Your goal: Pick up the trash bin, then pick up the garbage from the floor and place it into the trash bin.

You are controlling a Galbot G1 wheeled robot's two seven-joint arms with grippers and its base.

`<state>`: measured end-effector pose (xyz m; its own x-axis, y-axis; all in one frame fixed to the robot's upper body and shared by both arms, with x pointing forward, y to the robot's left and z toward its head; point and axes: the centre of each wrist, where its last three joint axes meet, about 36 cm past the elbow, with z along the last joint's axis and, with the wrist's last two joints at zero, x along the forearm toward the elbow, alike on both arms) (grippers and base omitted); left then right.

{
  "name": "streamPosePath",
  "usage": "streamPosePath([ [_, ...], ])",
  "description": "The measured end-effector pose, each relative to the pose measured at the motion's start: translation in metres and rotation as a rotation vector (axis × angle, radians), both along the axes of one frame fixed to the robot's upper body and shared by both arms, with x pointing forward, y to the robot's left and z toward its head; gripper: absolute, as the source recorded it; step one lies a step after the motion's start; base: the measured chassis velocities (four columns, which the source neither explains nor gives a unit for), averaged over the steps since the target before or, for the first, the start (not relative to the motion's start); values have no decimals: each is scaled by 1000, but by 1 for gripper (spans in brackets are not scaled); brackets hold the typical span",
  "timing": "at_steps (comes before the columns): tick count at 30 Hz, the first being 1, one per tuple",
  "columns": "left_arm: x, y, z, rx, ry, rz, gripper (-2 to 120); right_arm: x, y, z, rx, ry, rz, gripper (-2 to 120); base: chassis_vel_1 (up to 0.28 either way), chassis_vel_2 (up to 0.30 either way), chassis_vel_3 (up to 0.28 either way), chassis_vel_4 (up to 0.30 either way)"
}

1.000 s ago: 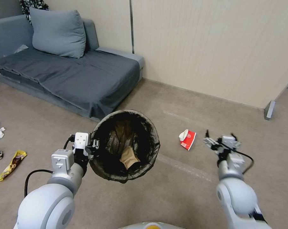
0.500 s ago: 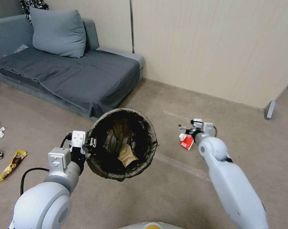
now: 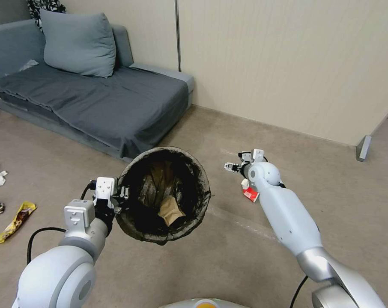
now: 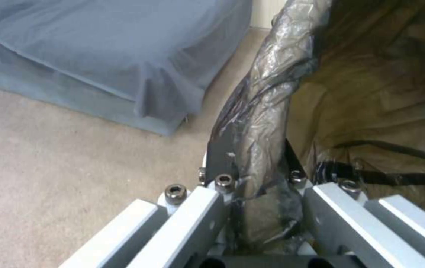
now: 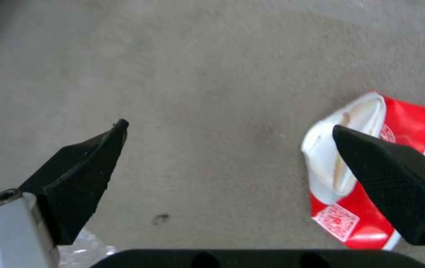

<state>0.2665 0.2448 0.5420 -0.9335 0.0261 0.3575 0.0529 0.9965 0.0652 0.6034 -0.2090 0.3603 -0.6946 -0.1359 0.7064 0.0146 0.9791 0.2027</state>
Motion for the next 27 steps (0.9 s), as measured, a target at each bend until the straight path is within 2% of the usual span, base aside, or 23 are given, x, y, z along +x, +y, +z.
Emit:
streamPosePath([
  [3, -1, 0, -1, 4, 3, 5, 0, 12, -8, -27, -41, 37, -31, 100, 0, 0, 0, 0],
  [6, 0, 0, -1, 3, 4, 5, 0, 12, -20, -40, -57, 54, -71, 100, 0, 0, 0, 0],
  [13, 2, -1, -5, 1, 10, 1, 0, 13, -47, -54, -71, 65, -155, 100, 0, 0, 0, 0],
  [27, 8, 1, -5, 4, 2, -3, 0, 13, -58, -83, -45, 99, -219, 100, 0, 0, 0, 0],
])
